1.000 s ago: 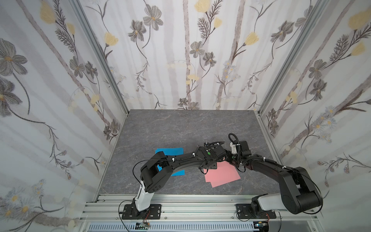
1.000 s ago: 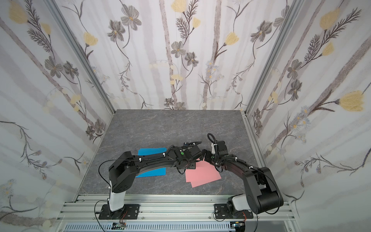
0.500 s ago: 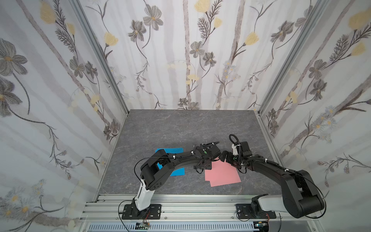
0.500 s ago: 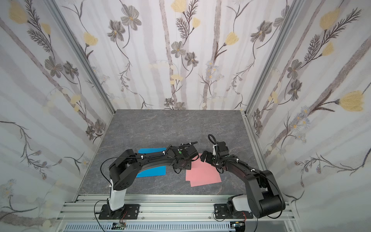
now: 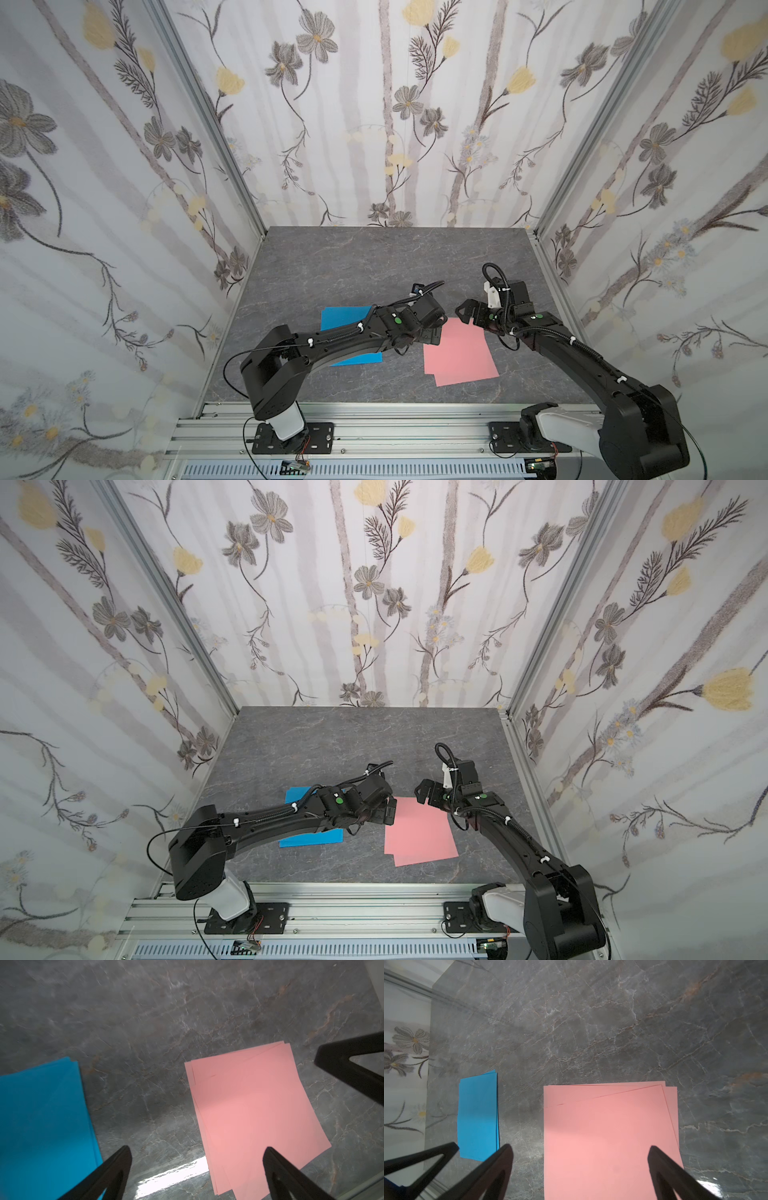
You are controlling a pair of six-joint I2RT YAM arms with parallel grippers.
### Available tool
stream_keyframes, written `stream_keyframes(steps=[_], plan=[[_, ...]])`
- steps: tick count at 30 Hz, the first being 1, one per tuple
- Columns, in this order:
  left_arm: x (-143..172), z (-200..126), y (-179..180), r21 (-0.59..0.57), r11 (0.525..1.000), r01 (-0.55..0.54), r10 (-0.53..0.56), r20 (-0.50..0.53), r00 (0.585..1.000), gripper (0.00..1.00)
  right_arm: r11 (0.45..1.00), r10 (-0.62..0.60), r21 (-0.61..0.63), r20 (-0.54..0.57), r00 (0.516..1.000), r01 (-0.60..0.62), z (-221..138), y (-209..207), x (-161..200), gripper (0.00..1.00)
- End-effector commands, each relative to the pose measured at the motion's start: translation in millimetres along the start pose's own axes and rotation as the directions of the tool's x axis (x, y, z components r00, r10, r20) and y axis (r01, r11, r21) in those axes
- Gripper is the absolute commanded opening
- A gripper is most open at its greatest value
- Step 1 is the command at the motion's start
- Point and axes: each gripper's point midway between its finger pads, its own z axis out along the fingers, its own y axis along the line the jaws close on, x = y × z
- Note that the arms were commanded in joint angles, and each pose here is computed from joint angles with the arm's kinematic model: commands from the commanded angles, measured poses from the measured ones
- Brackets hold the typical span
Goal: Sort the scattered colored papers by color
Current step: Place the colored paper, then reset both arms
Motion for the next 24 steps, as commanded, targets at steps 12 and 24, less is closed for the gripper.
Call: stream_keyframes(steps=[12,24], plan=[[-84.5,-83.2,233.4,-0.41,0.903,0.128,0.129,0.543,0.83,1.0,0.868,-0.411,0.455,0.438,0.8,0.198,-29.2,-77.9,-83.1,1.0],[-84.6,-5.2,322.9,-0.474,0.88,0.035,0.212,0.458,0.863,1.0,0.817,-0.525,0.49,0.415,0.743,0.304,23.7,-96.3,-87.2,1.0]])
